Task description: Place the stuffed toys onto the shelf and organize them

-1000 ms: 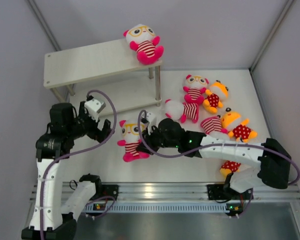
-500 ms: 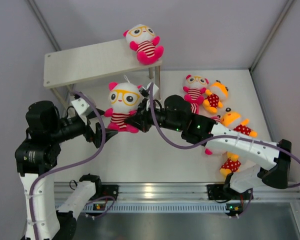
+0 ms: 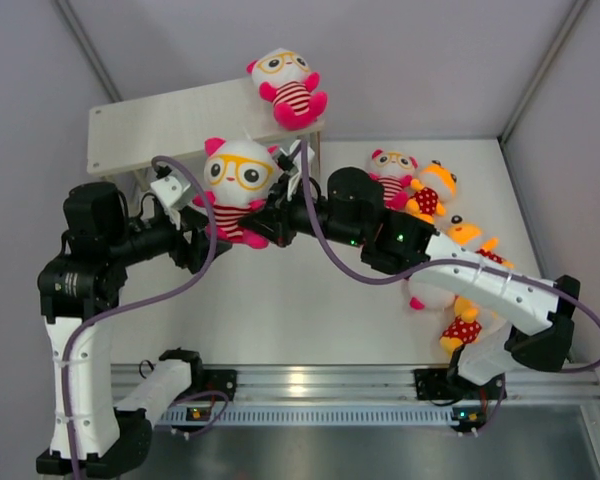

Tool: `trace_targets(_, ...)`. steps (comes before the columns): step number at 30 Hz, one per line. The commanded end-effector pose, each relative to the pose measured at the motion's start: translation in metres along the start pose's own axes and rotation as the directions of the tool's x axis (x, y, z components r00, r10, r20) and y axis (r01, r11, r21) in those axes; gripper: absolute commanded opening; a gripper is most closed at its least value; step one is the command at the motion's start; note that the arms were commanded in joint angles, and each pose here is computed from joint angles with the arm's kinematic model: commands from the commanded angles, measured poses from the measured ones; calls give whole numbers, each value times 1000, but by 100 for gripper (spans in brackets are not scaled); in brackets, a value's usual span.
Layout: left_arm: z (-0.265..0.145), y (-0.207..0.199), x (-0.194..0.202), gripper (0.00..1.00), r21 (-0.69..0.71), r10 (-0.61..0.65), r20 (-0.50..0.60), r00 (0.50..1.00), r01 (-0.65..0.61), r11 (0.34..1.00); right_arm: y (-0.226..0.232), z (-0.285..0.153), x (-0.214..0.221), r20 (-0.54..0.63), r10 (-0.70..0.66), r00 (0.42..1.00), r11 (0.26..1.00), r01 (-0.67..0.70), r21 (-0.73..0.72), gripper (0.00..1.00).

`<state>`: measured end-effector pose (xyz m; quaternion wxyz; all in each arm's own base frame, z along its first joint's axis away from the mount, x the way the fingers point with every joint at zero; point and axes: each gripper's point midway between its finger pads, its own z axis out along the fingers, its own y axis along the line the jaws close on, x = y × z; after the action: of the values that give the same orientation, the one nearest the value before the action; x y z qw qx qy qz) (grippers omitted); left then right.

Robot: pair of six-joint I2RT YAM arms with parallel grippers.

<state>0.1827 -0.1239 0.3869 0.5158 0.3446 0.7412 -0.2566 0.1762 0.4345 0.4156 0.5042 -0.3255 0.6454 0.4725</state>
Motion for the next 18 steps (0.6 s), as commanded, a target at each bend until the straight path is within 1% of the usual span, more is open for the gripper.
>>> trace_targets(1,-8,-10,-16,66,24,42,47,998,-44,999,13,-2,-35,67,-20,998,999,22,-35,0)
trace_targets(2,-8,-11,-18,47,33,38,50,998,-39,999,11,2,-34,60,-12,998,999,14,-32,0)
trace_targets(3,-7,-11,-19,34,36,34,52,998,-36,999,13,1,-41,71,-11,997,999,14,-38,0)
trace_targets(5,-8,-11,-26,19,35,33,62,998,-35,999,9,8,-38,49,-12,999,999,14,-32,0)
trace_targets(6,-8,-9,-30,4,30,31,68,997,-33,999,10,7,-47,61,-20,998,999,22,-35,0)
trace_targets(7,-8,-7,-34,1,19,9,75,997,-10,1000,9,9,-47,56,-21,998,999,23,-37,0)
trace_targets(8,-7,-1,-41,0,-2,15,92,996,-15,1000,4,15,-42,33,-14,999,999,15,-29,1)
trace_targets(9,-7,2,-45,0,-15,12,101,995,-10,1000,3,14,-50,44,-10,999,999,12,-32,7)
trace_targets(10,-5,5,-49,0,-29,-29,112,993,32,999,2,16,-50,38,-4,999,999,5,-34,17)
trace_targets(11,-3,18,-52,0,-83,-51,115,992,60,995,-3,19,-51,36,3,999,1000,-2,-28,29)
trace_targets(12,-1,28,-61,0,-117,-54,143,988,71,991,-12,17,-59,49,8,999,1000,-8,-8,52)
trace_targets(13,1,35,-65,0,-141,-101,159,982,124,982,-19,14,-64,58,12,998,1000,-13,11,62)
trace_targets(14,5,51,-68,0,-188,-123,161,979,153,970,-22,8,-72,77,8,997,1000,-10,25,69)
trace_targets(15,7,57,-75,0,-199,-128,177,976,163,966,-33,2,-77,85,9,996,998,-14,57,78)
trace_targets(16,6,61,-85,0,-209,-126,196,973,167,963,-41,-4,-82,98,3,995,995,-12,95,81)
trace_targets(17,17,72,-87,0,-206,-175,187,967,213,955,-42,-18,-93,124,-9,992,993,-6,115,83)
trace_targets(18,22,78,-91,0,-207,-183,186,965,221,953,-50,-25,-92,123,-28,992,989,10,148,85)
